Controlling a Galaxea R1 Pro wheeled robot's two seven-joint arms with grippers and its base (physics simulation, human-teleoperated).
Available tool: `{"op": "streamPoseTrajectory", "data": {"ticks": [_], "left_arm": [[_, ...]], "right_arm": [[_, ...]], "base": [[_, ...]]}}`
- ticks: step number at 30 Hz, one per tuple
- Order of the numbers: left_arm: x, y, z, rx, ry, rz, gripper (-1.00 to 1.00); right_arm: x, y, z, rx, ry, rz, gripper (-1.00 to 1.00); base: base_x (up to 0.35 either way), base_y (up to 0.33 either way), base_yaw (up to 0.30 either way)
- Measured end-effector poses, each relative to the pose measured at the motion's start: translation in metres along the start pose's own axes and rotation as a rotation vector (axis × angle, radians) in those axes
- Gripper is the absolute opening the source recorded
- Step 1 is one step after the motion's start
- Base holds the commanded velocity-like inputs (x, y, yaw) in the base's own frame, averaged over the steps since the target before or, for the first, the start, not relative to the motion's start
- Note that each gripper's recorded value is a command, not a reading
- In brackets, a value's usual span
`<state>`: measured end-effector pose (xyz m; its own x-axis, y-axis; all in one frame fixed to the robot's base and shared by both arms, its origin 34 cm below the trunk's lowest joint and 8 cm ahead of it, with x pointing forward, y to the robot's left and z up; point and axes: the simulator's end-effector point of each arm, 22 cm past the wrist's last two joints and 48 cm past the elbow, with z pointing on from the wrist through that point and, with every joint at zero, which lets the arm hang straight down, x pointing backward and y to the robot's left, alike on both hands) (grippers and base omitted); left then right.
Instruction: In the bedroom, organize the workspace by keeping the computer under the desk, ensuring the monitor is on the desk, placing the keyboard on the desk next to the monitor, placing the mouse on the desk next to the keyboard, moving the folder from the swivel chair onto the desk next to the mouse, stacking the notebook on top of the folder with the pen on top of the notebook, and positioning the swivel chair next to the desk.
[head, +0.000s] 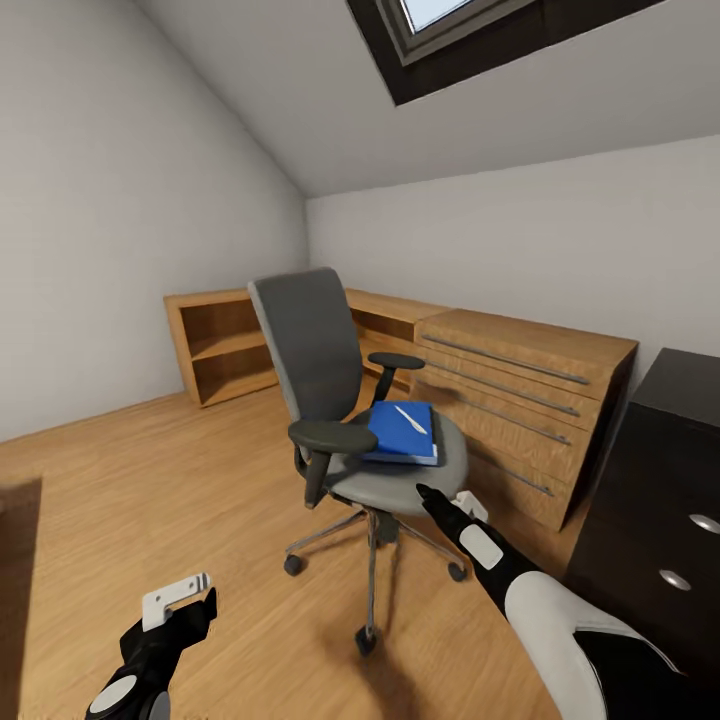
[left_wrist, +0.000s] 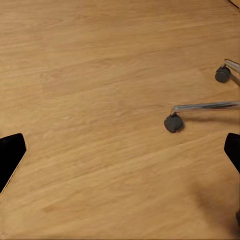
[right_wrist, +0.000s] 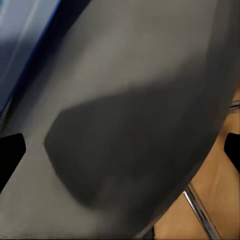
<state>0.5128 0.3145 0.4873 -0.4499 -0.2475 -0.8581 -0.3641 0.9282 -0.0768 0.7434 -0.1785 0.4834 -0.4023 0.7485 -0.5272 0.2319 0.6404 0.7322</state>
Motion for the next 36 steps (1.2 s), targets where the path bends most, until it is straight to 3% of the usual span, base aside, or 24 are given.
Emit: {"op": "streamPoseTrajectory", "data": {"ticks": [11,25,36], "left_arm": [[0.0006,-0.0015,-0.0002,0.003,0.002,-0.001,1.00],[0.0003,-0.0069,-0.0007,0.014,0.000,0.005,1.00],[0.0010,-0.0067,-0.0004,0.014,0.003,0.005,1.00]], "right_arm": [[0.0016,0.0006,0.0000,-0.002,0.005,-0.003,1.00],[0.0023,-0.0021,-0.0002,0.002,0.005,-0.003,1.00],[0.0024,-0.0024,0.0001,0.003,0.005,-0.001,1.00]], "base": [[-0.119,0.000,0.113],[0.096,0.000,0.000],[-0.287,0.000,0.000]]}}
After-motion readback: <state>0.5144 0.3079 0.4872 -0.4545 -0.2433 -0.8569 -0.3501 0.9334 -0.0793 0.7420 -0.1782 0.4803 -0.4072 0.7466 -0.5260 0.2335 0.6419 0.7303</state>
